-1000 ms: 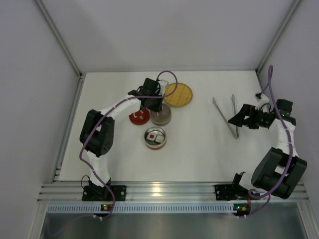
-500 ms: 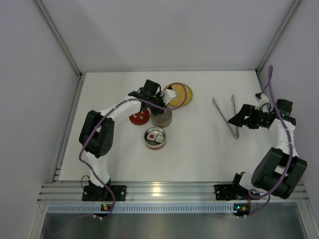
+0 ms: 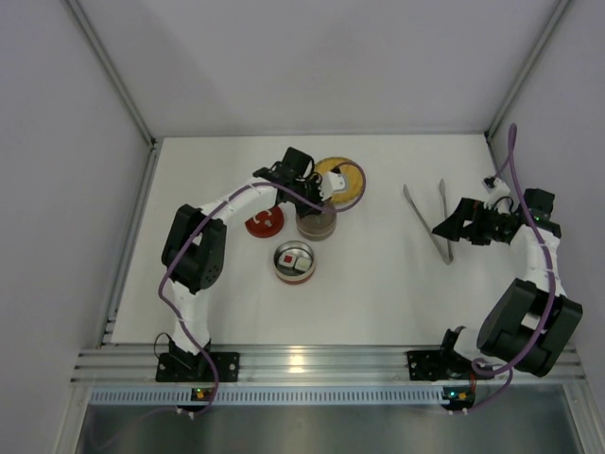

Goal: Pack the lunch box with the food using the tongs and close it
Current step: Close the box lid on the packing box.

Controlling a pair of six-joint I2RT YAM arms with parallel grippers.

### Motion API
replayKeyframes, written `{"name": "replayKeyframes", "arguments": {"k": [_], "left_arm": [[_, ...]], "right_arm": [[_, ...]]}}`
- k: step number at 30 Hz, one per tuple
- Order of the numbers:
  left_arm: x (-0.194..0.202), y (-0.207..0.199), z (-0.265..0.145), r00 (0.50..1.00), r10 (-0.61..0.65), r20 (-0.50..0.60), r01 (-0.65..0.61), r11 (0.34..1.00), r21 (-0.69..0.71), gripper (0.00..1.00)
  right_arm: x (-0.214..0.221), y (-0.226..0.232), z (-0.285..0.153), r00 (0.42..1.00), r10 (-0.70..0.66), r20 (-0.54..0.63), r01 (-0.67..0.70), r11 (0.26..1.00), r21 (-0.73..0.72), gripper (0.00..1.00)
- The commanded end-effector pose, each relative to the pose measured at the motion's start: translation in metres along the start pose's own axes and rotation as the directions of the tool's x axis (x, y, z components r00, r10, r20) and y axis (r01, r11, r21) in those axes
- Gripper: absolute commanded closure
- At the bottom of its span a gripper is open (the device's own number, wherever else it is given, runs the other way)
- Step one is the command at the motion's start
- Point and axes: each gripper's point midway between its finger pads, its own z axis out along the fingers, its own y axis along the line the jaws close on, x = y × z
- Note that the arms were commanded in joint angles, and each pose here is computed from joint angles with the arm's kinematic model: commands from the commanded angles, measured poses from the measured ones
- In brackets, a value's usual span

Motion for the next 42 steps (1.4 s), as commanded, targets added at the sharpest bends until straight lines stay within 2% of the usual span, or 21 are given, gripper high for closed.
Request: {"name": "replayKeyframes", "arguments": {"k": [1,5,9,13,19,21,26,32,34,38,42], "left_arm": [[0.052,-0.068,0.015,0.949,-0.241,-0.202,0.276,0.946,0.168,1.00],[0.022,-0.059,-0.004,0.923,-0.360,-0.135,0.374,0.923,0.093,1.00],[0.000,-0.049,-0.026,0.917,-0.394,-0.067,0.397,0.918,0.027,1.00],[-0.005,-0.039,-0.036,0.910,-0.414,-0.030,0.413,0.910,-0.044,1.00],[-0.001,-0.031,-0.037,0.833,-0.553,0.003,0.548,0.825,-0.142,1.00],[-0.008,-0.024,-0.041,0.811,-0.583,0.056,0.583,0.794,-0.175,1.00],[-0.011,-0.017,-0.046,0.809,-0.576,0.118,0.587,0.781,-0.212,1.00],[-0.024,-0.001,-0.058,0.766,-0.601,0.228,0.643,0.718,-0.265,1.00],[-0.021,0.004,-0.059,0.756,-0.613,0.229,0.654,0.696,-0.297,1.00],[-0.030,0.013,-0.064,0.762,-0.586,0.276,0.648,0.697,-0.307,1.00],[-0.035,0.012,-0.066,0.750,-0.604,0.268,0.661,0.684,-0.309,1.00]], "right_arm": [[-0.010,0.002,-0.004,0.998,-0.050,0.043,0.051,0.999,-0.015,0.01],[-0.011,0.003,-0.004,0.998,-0.043,0.044,0.044,0.999,-0.022,0.01],[-0.011,0.004,-0.004,0.998,-0.046,0.048,0.047,0.999,-0.023,0.01],[-0.011,0.004,-0.004,0.998,-0.043,0.048,0.045,0.999,-0.024,0.01],[-0.011,0.003,-0.004,0.998,-0.043,0.048,0.044,0.999,-0.023,0.01],[-0.011,0.003,-0.004,0.998,-0.042,0.048,0.043,0.999,-0.023,0.01],[-0.011,0.002,-0.003,0.998,-0.039,0.046,0.040,0.999,-0.022,0.01],[-0.010,0.001,-0.003,0.998,-0.044,0.044,0.045,0.999,-0.016,0.01],[-0.010,0.001,-0.003,0.998,-0.039,0.044,0.040,0.999,-0.016,0.01],[-0.010,0.001,-0.003,0.998,-0.040,0.043,0.041,0.999,-0.018,0.01],[-0.010,0.000,-0.003,0.998,-0.041,0.041,0.042,0.999,-0.011,0.01]]}}
